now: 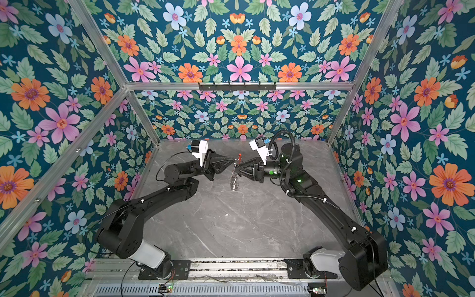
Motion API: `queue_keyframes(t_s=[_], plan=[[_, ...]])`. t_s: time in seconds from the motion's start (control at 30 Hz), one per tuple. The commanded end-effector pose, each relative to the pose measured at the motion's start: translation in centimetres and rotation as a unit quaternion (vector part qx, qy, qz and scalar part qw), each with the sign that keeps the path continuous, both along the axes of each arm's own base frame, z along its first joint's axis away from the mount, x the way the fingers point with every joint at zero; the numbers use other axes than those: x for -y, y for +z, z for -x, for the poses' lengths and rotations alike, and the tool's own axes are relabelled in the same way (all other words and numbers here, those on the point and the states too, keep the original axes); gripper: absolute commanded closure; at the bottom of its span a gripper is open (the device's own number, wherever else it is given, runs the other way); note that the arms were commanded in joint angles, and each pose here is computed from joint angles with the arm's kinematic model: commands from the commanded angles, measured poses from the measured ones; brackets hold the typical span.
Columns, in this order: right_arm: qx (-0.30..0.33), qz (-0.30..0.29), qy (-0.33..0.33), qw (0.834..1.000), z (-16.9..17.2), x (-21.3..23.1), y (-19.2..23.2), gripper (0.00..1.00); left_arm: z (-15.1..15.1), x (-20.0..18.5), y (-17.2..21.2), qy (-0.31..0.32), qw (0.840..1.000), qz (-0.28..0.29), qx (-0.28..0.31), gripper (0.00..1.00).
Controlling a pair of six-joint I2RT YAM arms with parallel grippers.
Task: Put the keys on the keyring
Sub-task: 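Lower the keyring onto the table and open both grippers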
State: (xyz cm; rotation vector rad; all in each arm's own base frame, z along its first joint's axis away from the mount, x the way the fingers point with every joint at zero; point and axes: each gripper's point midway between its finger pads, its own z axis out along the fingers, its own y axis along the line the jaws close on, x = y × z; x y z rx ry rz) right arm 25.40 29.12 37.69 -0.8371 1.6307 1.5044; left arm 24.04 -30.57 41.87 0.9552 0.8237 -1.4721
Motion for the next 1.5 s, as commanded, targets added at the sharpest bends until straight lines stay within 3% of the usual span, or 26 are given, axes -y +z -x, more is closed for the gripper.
queue_keyframes(t_s=[0.0, 0.1, 0.23, 0.37, 0.53, 0.6, 0.73, 0.87, 1.0, 1.1, 1.23, 1.27, 1.33, 1.47], plan=[[0.015, -0.007, 0.002, 1.000, 0.1, 0.0, 0.5, 0.71, 0.6, -0.4, 0.8, -0.002, 1.000, 0.015, 0.017, 1.00], [0.018, 0.003, -0.012, 1.000, 0.0, 0.2, 0.2, 0.69, 0.6, -0.4, 0.5, -0.002, 1.000, 0.012, 0.015, 1.00], [0.020, 0.045, -0.091, 0.995, -1.6, 1.5, -1.7, 0.52, 0.0, 0.0, -1.5, 0.008, 1.000, -0.010, 0.001, 1.00], [0.041, 0.104, -0.239, 0.964, -4.1, 5.2, -4.6, 0.46, -0.6, 0.2, -5.4, 0.041, 0.997, -0.057, -0.017, 1.00], [0.058, 0.135, -0.357, 0.922, -5.0, 9.5, -7.5, 0.45, -0.8, -1.2, -10.5, 0.090, 0.987, -0.125, -0.042, 0.97], [0.055, 0.140, -0.377, 0.914, -5.0, 10.3, -8.5, 0.45, -1.1, -1.6, -13.4, 0.116, 0.974, -0.187, -0.053, 1.00], [0.039, 0.152, -0.394, 0.906, -5.0, 11.0, -10.5, 0.45, -1.3, -3.6, -18.8, 0.182, 0.918, -0.347, -0.054, 1.00], [0.017, 0.162, -0.408, 0.898, -5.5, 11.4, -12.3, 0.45, -2.8, -5.4, -21.4, 0.234, 0.871, -0.427, -0.071, 1.00], [-0.011, 0.171, -0.421, 0.890, -6.1, 11.7, -13.8, 0.44, -5.3, -3.9, -22.8, 0.258, 0.855, -0.441, -0.091, 1.00], [-0.029, 0.183, -0.443, 0.877, -6.5, 12.5, -14.7, 0.37, -6.9, -0.9, -25.0, 0.258, 0.847, -0.456, -0.087, 1.00], [-0.054, 0.205, -0.494, 0.843, -7.0, 14.9, -15.9, 0.13, -9.6, 2.9, -27.6, 0.255, 0.839, -0.465, -0.119, 0.98], [-0.064, 0.212, -0.516, 0.828, -7.2, 16.0, -16.4, 0.10, -10.4, 3.5, -28.1, 0.259, 0.836, -0.465, -0.133, 0.98], [-0.083, 0.216, -0.546, 0.805, -7.5, 17.9, -17.1, 0.09, -11.8, 4.5, -28.6, 0.266, 0.832, -0.462, -0.154, 0.97], [-0.108, 0.208, -0.572, 0.786, -7.7, 19.8, -18.3, 0.09, -13.8, 5.5, -28.6, 0.290, 0.831, -0.443, -0.171, 0.92]])
